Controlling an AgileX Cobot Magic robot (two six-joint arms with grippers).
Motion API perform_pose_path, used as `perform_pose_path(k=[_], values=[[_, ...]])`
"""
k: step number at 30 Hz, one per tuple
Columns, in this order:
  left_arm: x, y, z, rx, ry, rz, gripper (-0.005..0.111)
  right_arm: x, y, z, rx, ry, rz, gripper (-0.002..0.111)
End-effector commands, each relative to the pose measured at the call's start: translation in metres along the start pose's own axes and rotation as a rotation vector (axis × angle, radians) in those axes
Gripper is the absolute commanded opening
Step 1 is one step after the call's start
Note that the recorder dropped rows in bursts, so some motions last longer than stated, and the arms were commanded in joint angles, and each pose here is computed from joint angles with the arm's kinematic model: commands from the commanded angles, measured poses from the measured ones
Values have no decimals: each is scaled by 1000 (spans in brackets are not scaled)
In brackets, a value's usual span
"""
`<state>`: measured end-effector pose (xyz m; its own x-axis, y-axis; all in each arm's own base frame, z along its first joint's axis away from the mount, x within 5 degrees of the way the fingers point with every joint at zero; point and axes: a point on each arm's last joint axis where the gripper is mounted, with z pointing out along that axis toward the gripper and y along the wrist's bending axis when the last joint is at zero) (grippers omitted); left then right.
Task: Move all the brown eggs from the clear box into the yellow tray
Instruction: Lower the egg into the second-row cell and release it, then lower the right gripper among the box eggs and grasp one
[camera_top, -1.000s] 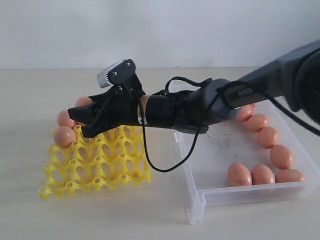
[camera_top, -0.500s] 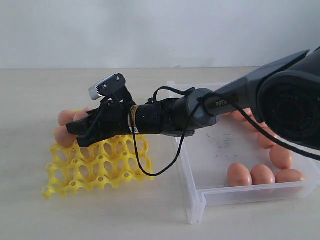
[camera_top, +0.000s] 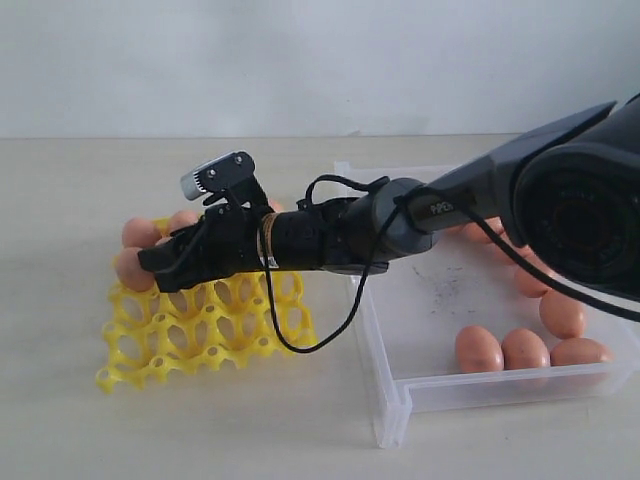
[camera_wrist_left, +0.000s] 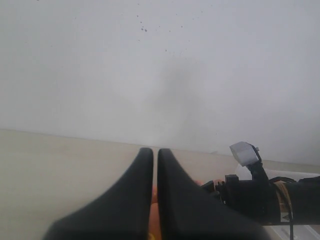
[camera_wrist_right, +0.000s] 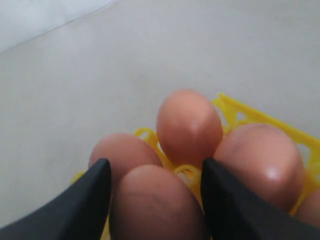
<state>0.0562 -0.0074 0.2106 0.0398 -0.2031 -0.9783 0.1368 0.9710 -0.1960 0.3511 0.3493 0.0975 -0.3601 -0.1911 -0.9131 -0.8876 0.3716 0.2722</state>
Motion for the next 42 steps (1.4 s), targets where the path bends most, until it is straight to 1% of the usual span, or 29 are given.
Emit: perform_pose_path(k=[1,7,9,10,11,13,15,17,20,21,22,23,24,25,26,27,29,30,32,33,35,37,39,42], values=[[-3,0,0,4,-20,-17,4,-32,3,-12,71,-14,-38,51],[-3,0,0,4,-20,-17,4,-83,13,-38,182,-20,-112,51],[-3,0,0,4,-20,-17,4,-98,15,-48,237,-10,-130,51],[-3,0,0,4,-20,-17,4,-106,16,-55,273,4,-153,49],[-3,0,0,4,-20,-17,4,-113,16,-63,323,21,-169,44],[-3,0,0,4,-20,-17,4,-124,16,-78,423,47,-191,26],[-3,0,0,4,-20,-17,4,-134,17,-99,542,63,-220,0],[-3,0,0,4,-20,-17,4,-143,17,-121,676,80,-249,-1],[-3,0,0,4,-20,-17,4,-143,12,-158,941,195,-303,0],[-3,0,0,4,-20,-17,4,-142,10,-170,1026,267,-325,0],[-3,0,0,4,-20,-17,4,-138,6,-180,1083,353,-353,0],[-3,0,0,4,-20,-17,4,-134,2,-191,1136,455,-354,0],[-3,0,0,4,-20,-17,4,-129,-4,-201,1162,558,-338,0],[-3,0,0,4,-20,-17,4,-123,-9,-208,1161,634,-307,0],[-3,0,0,4,-20,-17,4,-116,-16,-217,1141,708,-243,0],[-3,0,0,4,-20,-17,4,-109,-23,-226,1104,763,-157,0],[-3,0,0,4,-20,-17,4,-94,-34,-239,988,816,51,0],[-3,0,0,4,-20,-17,4,-87,-40,-246,920,831,148,0],[-3,0,0,4,-20,-17,4,-75,-52,-258,800,847,292,0],[-3,0,0,4,-20,-17,4,-70,-56,-262,752,844,368,0],[-3,0,0,4,-20,-17,4,-61,-63,-266,694,839,477,0],[-3,0,0,4,-20,-17,4,-52,-68,-269,680,879,524,2],[-3,0,0,4,-20,-17,4,-44,-72,-268,678,929,529,10],[-3,0,0,4,-20,-17,4,-35,-76,-267,689,971,549,32]])
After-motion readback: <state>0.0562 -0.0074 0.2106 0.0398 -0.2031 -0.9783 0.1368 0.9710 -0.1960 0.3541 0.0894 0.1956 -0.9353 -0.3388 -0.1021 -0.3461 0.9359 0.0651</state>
